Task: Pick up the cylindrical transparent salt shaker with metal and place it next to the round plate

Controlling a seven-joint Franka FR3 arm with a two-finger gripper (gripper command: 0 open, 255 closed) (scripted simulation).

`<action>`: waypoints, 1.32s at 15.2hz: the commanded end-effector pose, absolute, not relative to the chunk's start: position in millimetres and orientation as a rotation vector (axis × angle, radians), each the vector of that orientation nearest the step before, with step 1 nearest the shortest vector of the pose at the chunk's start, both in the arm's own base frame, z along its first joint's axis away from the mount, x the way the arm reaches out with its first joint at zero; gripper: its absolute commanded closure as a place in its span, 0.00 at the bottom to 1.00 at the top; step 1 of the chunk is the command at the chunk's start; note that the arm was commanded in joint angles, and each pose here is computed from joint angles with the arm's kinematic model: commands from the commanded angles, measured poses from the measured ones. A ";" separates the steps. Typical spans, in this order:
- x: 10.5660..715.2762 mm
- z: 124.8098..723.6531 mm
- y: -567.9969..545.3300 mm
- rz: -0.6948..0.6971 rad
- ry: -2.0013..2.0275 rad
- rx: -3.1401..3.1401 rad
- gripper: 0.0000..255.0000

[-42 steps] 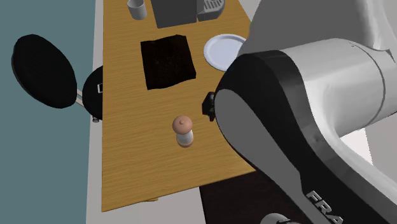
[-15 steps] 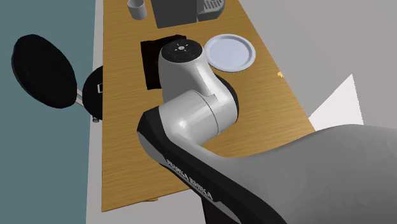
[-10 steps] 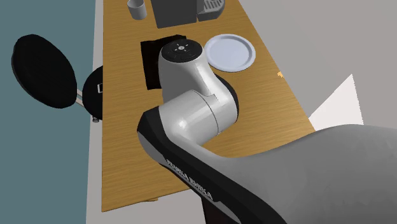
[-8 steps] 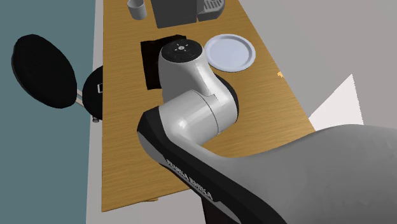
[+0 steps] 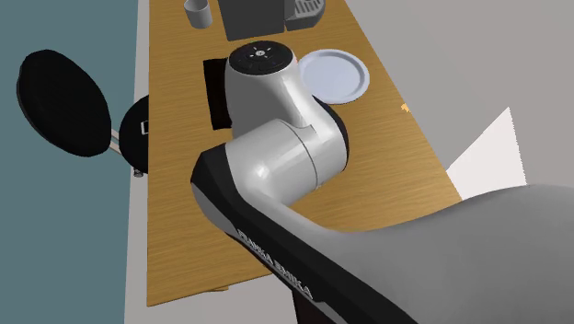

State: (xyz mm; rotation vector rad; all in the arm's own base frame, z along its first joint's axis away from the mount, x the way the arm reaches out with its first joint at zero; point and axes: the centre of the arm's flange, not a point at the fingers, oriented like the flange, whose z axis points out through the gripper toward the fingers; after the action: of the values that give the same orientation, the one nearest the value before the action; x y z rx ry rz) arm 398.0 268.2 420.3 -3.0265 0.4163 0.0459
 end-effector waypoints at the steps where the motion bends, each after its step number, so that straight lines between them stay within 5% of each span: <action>1: 398.1 429.8 267.9 0.046 0.416 -3.027 1.00; 20: 398.1 530.1 267.9 0.046 0.416 -3.027 1.00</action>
State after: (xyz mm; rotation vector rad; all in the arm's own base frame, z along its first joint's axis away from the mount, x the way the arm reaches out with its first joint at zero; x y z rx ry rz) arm 397.9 267.3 523.6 -3.0266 0.4160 0.0460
